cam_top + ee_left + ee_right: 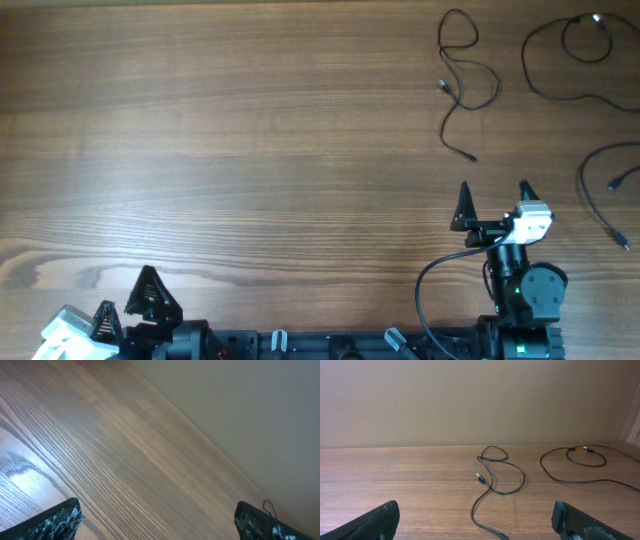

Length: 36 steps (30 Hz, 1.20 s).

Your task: Untangle cables

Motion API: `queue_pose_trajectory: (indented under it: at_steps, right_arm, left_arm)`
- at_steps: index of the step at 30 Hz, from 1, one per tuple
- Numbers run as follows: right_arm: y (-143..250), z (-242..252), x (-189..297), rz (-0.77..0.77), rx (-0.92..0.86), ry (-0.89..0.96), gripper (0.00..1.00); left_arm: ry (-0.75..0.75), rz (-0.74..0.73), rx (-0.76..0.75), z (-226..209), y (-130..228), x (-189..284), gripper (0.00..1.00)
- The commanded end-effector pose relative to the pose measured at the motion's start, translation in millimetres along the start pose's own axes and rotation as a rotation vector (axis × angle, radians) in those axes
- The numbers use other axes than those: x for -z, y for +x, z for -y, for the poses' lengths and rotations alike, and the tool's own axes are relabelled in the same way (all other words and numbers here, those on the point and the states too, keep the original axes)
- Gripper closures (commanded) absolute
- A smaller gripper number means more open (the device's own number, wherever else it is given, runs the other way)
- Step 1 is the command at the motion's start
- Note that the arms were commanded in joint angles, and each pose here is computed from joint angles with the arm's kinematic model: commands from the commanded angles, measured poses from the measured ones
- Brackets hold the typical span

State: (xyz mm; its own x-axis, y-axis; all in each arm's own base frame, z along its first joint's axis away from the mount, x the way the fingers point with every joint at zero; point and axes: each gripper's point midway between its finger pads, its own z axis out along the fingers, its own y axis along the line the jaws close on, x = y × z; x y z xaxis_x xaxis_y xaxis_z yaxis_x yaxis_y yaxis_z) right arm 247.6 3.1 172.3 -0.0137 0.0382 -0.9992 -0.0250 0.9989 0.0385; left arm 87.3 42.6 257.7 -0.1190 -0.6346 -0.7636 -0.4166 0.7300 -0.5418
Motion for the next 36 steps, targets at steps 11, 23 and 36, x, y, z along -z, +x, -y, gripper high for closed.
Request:
queue_pose_trajectory:
  at_steps: [11,23,36]
  right_arm:
    - [-4,2,1,0.019,-0.014,0.011,0.01]
    - [-4,2,1,0.019,-0.014,0.011,0.0]
    - [-4,2,1,0.019,-0.014,0.011,0.0]
  left_arm:
    - [0.174,0.132,-0.053,42,-26,-20,0.0]
    - [0.381,0.11,-0.261,75,18,-92,0.0]
    - [0.444,0.112,-0.363,64,71,-147,0.0]
